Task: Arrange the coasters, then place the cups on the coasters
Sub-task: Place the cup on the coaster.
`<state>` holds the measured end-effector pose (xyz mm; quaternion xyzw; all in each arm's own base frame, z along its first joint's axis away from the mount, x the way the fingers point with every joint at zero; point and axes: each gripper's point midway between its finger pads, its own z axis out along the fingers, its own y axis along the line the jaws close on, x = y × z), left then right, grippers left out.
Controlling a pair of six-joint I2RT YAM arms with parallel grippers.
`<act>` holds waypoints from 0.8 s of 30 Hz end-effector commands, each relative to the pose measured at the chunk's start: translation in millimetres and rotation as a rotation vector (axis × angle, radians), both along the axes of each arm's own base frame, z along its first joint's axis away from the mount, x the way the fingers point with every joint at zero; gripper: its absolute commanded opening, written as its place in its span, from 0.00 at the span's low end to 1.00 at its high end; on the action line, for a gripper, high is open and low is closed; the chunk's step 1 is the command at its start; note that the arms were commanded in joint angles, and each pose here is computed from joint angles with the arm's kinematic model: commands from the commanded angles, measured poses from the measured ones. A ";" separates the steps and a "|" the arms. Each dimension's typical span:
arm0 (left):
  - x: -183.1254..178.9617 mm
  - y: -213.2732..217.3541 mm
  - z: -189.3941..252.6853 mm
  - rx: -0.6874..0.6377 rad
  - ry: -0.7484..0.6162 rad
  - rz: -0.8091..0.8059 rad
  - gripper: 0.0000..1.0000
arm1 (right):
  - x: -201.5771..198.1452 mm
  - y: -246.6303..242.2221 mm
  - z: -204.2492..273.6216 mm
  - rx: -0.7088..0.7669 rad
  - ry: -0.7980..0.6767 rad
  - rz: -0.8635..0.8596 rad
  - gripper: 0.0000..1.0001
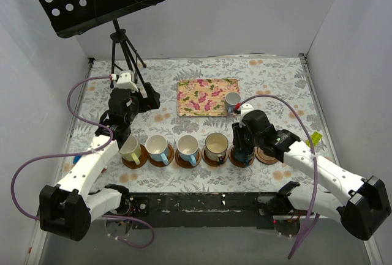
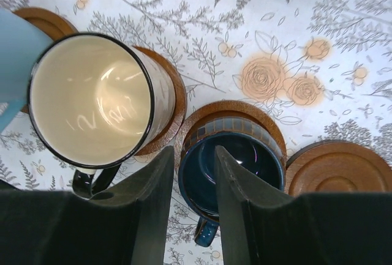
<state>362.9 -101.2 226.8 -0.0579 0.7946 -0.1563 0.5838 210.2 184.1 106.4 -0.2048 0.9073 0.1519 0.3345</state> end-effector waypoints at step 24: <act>1.6 2.0 14.5 -0.005 -0.028 0.007 0.98 | 116.8 8.9 140.2 0.017 -0.258 -0.056 0.44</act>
